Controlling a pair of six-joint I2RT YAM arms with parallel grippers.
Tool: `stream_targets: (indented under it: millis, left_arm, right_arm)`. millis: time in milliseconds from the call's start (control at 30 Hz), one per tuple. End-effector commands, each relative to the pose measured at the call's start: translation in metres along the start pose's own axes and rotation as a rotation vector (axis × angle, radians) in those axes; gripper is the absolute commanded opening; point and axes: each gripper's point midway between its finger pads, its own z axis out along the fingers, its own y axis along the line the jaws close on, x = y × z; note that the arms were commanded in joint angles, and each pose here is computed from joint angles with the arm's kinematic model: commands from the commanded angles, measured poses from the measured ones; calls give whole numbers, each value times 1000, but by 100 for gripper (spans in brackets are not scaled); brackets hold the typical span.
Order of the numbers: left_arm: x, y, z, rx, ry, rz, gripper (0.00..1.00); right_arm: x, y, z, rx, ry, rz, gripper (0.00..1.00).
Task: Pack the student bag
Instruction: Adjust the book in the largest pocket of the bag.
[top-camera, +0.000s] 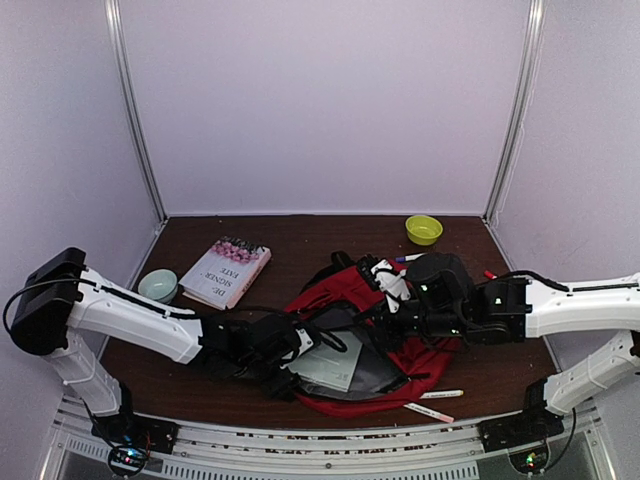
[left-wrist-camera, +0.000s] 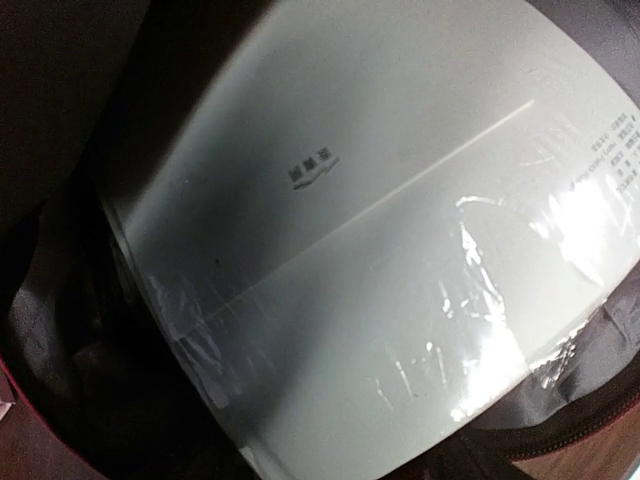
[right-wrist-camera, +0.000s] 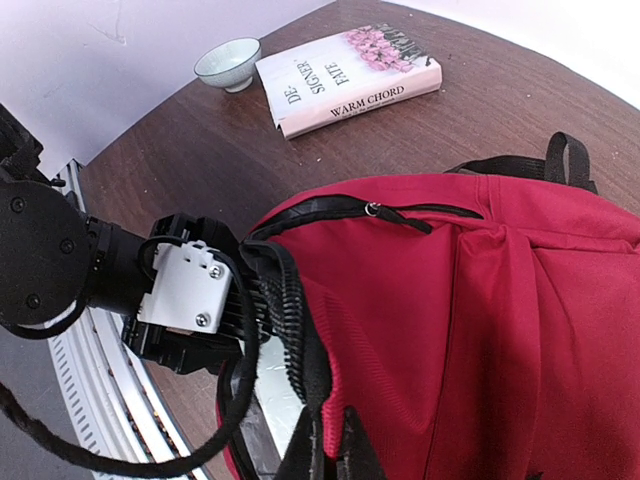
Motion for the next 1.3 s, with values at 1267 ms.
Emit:
stream_targets:
  millis: [1267]
  left_arm:
    - [-54, 45, -77, -66, -247, -282, 67]
  right_arm:
    - [3, 7, 6, -32, 9, 17, 0]
